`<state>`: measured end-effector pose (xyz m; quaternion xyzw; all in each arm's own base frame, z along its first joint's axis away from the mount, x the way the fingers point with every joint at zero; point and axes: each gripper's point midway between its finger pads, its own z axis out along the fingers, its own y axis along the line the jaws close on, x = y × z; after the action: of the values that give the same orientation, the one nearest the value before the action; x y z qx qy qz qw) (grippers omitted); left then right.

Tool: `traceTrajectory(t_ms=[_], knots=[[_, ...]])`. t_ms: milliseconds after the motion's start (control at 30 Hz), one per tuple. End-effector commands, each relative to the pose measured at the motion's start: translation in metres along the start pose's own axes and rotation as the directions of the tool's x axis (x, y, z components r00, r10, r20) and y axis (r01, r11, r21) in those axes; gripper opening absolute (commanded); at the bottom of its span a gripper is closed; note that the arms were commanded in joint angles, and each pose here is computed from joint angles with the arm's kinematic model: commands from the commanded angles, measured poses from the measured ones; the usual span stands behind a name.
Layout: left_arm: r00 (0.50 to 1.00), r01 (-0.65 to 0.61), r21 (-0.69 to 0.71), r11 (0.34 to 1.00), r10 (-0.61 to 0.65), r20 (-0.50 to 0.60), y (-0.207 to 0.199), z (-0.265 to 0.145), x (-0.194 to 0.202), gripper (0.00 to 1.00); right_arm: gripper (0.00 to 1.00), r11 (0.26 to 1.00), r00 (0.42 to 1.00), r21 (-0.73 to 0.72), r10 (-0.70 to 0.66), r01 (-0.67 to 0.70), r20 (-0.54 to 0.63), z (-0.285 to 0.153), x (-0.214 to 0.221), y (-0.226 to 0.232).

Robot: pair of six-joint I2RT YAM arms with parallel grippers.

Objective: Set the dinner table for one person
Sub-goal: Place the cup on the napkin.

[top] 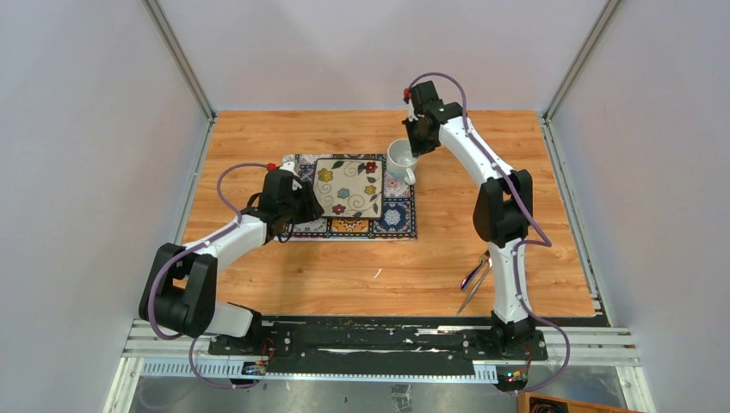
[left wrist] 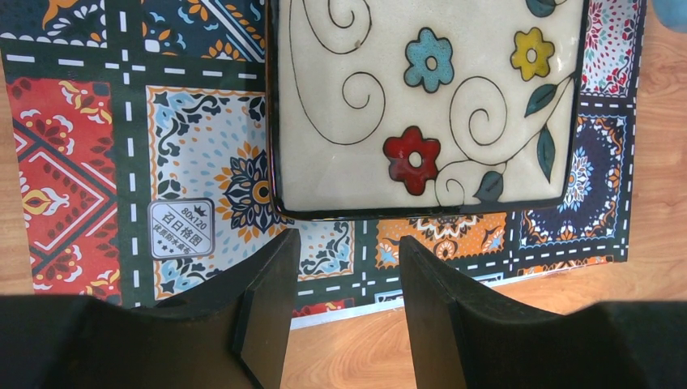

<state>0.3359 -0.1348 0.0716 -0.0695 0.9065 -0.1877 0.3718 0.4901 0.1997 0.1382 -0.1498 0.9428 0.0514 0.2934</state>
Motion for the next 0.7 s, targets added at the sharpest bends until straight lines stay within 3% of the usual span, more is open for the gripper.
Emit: traceTrajectory(t_ms=[0, 667], knots=[[0.999, -0.018, 0.01, 1.0, 0.018, 0.03, -0.006, -0.001, -0.008, 0.54, 0.0, 0.999, 0.999, -0.031, 0.027, -0.027, 0.019, 0.002, -0.012, -0.006], [1.0, -0.015, 0.011, 1.0, 0.015, 0.018, -0.005, 0.007, -0.005, 0.53, 0.0, 0.998, 0.999, -0.039, 0.045, -0.045, -0.016, 0.034, -0.007, -0.015]])
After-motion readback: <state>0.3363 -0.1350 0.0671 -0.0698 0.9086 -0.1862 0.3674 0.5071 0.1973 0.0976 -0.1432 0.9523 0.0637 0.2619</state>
